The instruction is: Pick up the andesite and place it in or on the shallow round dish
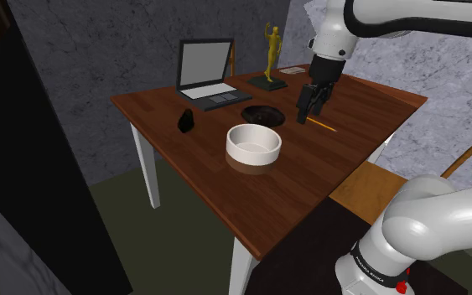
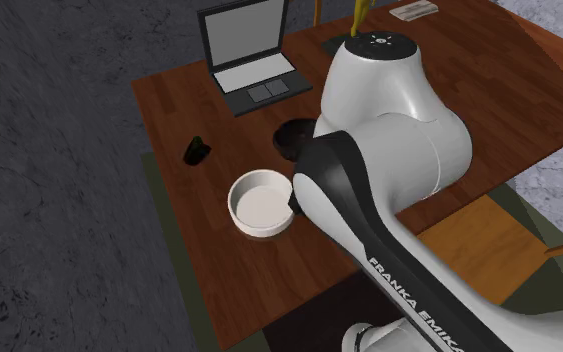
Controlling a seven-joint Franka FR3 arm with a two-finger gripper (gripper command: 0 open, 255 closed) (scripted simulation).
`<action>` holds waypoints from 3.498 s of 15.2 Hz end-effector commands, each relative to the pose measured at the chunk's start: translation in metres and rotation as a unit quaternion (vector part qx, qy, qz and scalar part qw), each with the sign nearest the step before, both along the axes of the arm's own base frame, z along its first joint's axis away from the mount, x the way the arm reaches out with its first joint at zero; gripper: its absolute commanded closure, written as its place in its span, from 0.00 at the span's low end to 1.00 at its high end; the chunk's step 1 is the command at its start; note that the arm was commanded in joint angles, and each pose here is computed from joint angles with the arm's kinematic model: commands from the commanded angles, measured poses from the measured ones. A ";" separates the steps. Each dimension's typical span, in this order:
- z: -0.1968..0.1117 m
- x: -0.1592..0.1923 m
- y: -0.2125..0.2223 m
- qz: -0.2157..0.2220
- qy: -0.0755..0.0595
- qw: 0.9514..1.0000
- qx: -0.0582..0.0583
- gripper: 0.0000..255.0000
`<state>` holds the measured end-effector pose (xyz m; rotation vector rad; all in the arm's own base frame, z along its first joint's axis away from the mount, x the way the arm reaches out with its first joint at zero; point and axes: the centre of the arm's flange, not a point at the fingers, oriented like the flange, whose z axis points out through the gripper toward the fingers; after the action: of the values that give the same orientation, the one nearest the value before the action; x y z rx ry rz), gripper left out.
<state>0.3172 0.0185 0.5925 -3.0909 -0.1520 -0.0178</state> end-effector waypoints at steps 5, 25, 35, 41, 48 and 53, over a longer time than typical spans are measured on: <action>-0.013 0.029 0.042 -0.029 -0.021 0.999 -0.016 0.00; -0.072 0.216 0.215 -0.174 -0.126 0.972 -0.097 0.00; -0.101 0.291 0.251 -0.219 -0.158 0.955 -0.122 0.00; -0.124 0.298 0.245 -0.219 -0.158 0.955 -0.122 0.00; -0.124 0.298 0.245 -0.219 -0.158 0.955 -0.122 1.00; -0.124 0.298 0.245 -0.219 -0.158 0.955 -0.122 1.00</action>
<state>0.6148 0.2634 0.4689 -3.2646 0.5648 -0.5486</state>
